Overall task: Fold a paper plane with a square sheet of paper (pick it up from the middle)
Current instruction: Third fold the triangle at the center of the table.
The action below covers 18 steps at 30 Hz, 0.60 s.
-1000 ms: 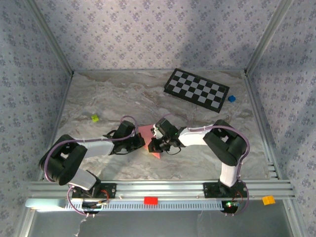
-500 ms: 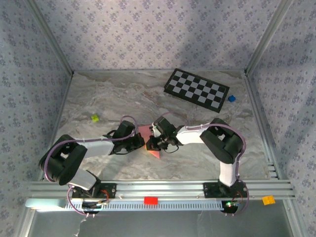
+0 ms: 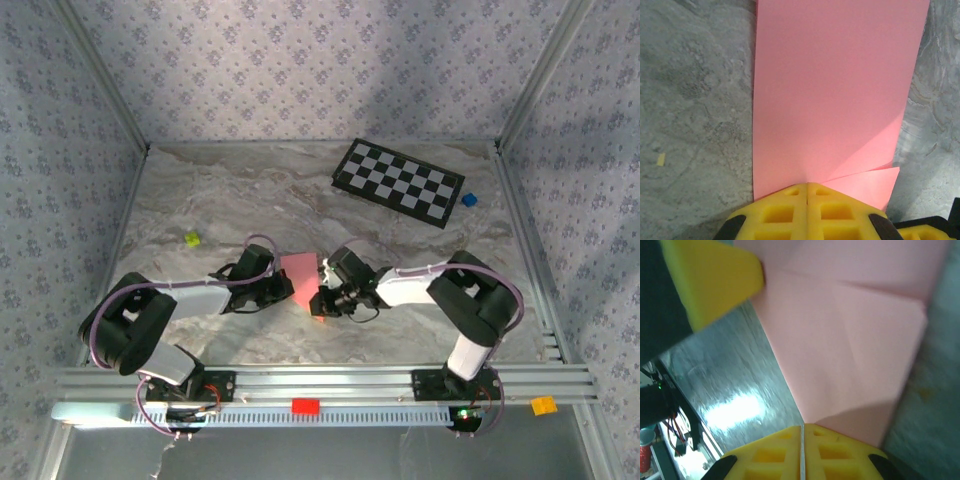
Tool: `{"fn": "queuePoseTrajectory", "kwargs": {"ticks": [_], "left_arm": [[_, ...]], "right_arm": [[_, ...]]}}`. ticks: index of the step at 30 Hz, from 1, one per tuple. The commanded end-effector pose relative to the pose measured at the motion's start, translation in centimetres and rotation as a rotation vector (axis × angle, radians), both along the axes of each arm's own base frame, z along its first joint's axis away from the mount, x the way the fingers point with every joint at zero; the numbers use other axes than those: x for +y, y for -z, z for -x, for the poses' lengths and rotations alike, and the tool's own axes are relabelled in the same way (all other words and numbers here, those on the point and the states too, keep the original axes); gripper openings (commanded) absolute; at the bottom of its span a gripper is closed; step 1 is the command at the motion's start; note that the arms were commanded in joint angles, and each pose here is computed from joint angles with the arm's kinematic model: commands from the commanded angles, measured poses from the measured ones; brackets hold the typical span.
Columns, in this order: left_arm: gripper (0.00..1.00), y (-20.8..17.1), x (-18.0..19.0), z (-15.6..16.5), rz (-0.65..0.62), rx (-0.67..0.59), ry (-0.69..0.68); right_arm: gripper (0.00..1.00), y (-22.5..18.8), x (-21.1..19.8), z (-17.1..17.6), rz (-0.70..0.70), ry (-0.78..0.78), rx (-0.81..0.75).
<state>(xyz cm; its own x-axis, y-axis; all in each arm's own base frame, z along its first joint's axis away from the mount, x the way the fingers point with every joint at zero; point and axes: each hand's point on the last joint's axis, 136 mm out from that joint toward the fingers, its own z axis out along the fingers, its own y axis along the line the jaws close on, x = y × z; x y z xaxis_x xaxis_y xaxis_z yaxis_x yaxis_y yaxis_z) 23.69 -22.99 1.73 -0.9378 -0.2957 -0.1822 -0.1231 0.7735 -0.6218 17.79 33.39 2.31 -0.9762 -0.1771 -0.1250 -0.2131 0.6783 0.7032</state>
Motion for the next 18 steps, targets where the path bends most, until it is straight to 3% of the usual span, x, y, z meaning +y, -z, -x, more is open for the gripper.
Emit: {"fn": "queuePoseTrajectory", "kwargs": {"ticks": [1, 6, 11, 18], "left_arm": [[0.0, 3.0, 2.4, 2.0, -0.119, 0.095, -0.022], [0.0, 2.8, 2.4, 2.1, -0.095, 0.098, -0.042], [0.0, 2.4, 2.3, 2.3, -0.073, 0.099, -0.068], [0.0, 1.4, 2.1, 2.7, -0.047, 0.078, -0.132]], "right_arm": [[0.1, 1.1, -2.3, 1.5, 0.071, -0.013, 0.014], [0.1, 1.3, -4.0, 1.8, 0.083, 0.013, 0.013], [0.11, -1.4, -4.1, 0.7, 0.046, 0.038, -0.057], [0.16, -3.3, -6.3, -1.7, 0.17, 0.134, -0.202]]}}
